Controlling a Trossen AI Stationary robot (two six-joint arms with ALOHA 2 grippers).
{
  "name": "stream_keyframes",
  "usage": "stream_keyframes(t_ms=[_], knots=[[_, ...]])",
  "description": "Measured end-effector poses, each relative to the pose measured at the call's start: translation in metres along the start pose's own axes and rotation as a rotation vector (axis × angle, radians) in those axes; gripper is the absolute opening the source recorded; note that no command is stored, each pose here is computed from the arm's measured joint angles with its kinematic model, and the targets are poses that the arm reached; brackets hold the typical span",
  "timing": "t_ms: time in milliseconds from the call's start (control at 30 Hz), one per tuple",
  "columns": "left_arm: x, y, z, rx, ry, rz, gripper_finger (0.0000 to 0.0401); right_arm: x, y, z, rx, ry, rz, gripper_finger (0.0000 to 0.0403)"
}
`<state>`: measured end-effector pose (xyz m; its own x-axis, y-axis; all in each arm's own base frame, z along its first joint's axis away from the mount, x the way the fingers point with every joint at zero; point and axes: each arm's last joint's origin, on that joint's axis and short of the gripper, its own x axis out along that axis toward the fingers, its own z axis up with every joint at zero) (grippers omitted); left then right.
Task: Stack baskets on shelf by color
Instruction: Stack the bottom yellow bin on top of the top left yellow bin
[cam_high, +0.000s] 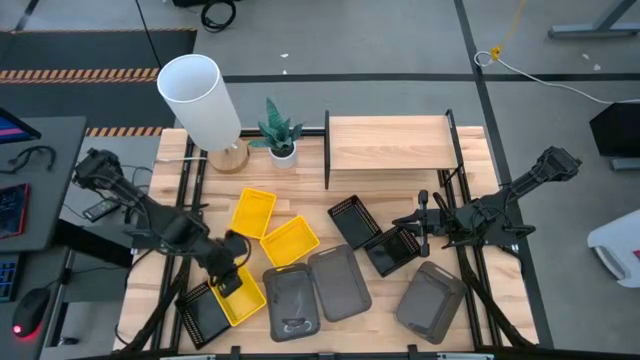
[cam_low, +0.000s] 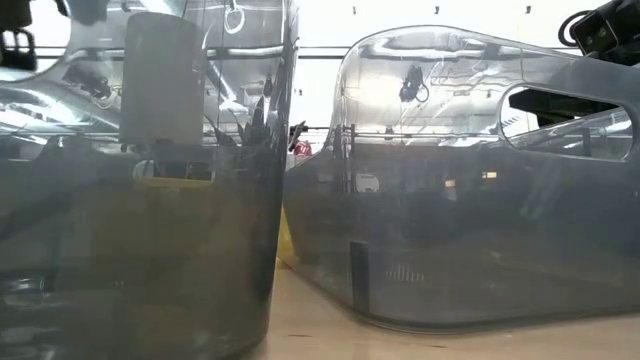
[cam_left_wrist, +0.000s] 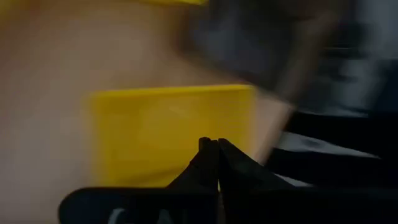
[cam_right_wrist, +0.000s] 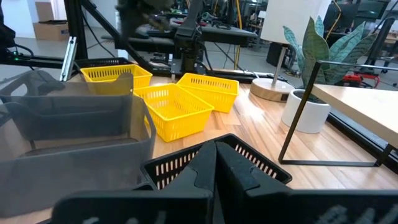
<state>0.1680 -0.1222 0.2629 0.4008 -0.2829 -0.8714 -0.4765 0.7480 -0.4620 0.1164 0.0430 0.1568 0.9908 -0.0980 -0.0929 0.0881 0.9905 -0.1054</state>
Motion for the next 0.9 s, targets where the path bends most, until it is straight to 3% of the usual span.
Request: stream_keyframes(t_ms=[133, 300, 600, 767, 900], knots=[[-0.014, 0.003, -0.007, 0.048, -0.051, 0.16, 0.0016, 0.0, 0.0, 0.0, 0.002, -0.004, 0.0, 0.0014], [-0.007, 0.013, -0.013, 0.056, -0.028, 0.229, 0.0069, 0.0, 0.0, 0.0, 0.002, -0.004, 0.0, 0.0014], [0.026, 0.031, -0.022, 0.017, 0.065, 0.173, 0.0181, 0.0, 0.0, 0.0, 0.002, -0.004, 0.0, 0.0014], [0.04, 0.046, -0.028, -0.026, 0.093, 0.213, 0.0207, 0.0, 0.0, 0.0, 0.002, -0.003, 0.0, 0.0014], [0.052, 0.051, -0.03, -0.026, 0.085, 0.168, 0.0209, 0.0, 0.0, 0.0, 0.002, -0.003, 0.0, 0.0014]])
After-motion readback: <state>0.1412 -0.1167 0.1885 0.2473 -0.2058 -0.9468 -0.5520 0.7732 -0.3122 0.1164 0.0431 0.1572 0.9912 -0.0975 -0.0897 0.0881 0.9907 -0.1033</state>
